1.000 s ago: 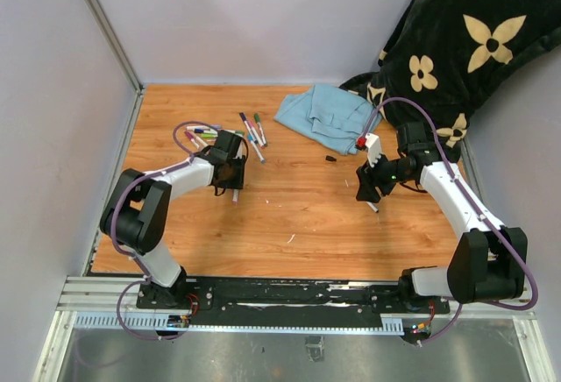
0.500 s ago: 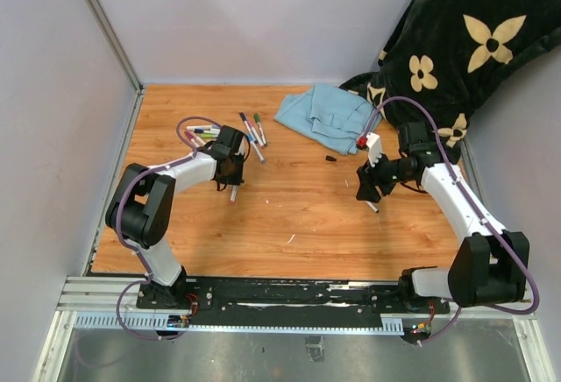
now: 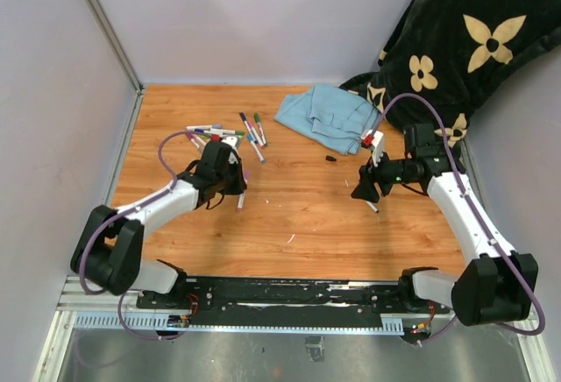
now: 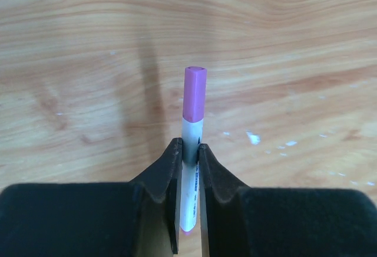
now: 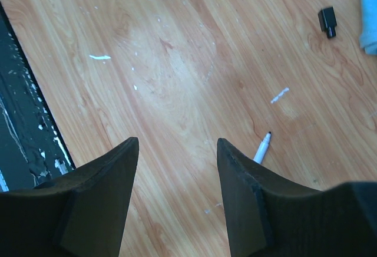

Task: Open the pen caps
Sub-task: Pick up the pen from the center of the board.

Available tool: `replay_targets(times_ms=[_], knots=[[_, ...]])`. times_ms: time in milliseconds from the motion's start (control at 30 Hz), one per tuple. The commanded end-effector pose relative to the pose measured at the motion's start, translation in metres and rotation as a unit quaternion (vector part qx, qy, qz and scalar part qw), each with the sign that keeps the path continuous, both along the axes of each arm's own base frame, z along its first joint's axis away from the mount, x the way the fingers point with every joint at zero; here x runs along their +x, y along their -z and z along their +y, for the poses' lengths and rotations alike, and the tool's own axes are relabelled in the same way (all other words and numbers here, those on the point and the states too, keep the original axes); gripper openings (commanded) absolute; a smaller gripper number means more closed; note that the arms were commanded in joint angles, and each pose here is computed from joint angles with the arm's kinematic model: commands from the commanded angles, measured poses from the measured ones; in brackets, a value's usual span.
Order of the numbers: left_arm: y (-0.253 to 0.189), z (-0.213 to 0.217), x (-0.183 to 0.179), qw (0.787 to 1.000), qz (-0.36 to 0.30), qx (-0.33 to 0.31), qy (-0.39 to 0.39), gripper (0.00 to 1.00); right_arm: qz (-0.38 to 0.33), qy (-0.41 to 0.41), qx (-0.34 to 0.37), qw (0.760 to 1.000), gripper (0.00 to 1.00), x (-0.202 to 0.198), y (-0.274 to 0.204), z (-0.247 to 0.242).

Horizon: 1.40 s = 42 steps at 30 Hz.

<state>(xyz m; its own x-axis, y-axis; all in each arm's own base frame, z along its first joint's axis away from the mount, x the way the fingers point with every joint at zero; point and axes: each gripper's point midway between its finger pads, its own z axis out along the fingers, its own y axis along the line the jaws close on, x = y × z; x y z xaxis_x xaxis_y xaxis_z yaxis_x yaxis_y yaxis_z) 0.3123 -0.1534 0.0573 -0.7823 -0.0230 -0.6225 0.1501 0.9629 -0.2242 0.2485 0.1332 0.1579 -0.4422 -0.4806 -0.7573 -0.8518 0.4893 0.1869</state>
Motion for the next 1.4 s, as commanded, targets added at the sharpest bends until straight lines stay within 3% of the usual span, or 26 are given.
replay_targets(times_ms=[0,200,400,633,933,1367], knots=[[-0.049,-0.045,-0.004,0.987,-0.083,-0.133,0.037,0.00,-0.012,-0.025,0.074,0.997,0.57,-0.014,-0.024,0.017],[-0.105,-0.073,-0.028,0.949,-0.166,-0.262,0.057,0.00,-0.056,-0.046,0.144,0.987,0.57,-0.021,-0.052,0.033],[-0.145,-0.097,-0.057,0.912,-0.217,-0.337,0.087,0.00,-0.083,-0.059,0.204,0.974,0.58,-0.020,-0.082,0.050],[-0.168,-0.112,-0.080,0.874,-0.256,-0.402,0.091,0.00,-0.043,-0.092,0.256,0.961,0.58,-0.030,-0.094,0.068],[-0.171,-0.116,-0.089,0.851,-0.276,-0.442,0.068,0.00,-0.025,-0.101,0.275,0.956,0.64,-0.044,-0.072,0.071],[-0.169,-0.135,-0.077,0.835,-0.280,-0.472,0.035,0.00,0.023,-0.066,0.274,0.959,0.66,-0.037,-0.049,0.089]])
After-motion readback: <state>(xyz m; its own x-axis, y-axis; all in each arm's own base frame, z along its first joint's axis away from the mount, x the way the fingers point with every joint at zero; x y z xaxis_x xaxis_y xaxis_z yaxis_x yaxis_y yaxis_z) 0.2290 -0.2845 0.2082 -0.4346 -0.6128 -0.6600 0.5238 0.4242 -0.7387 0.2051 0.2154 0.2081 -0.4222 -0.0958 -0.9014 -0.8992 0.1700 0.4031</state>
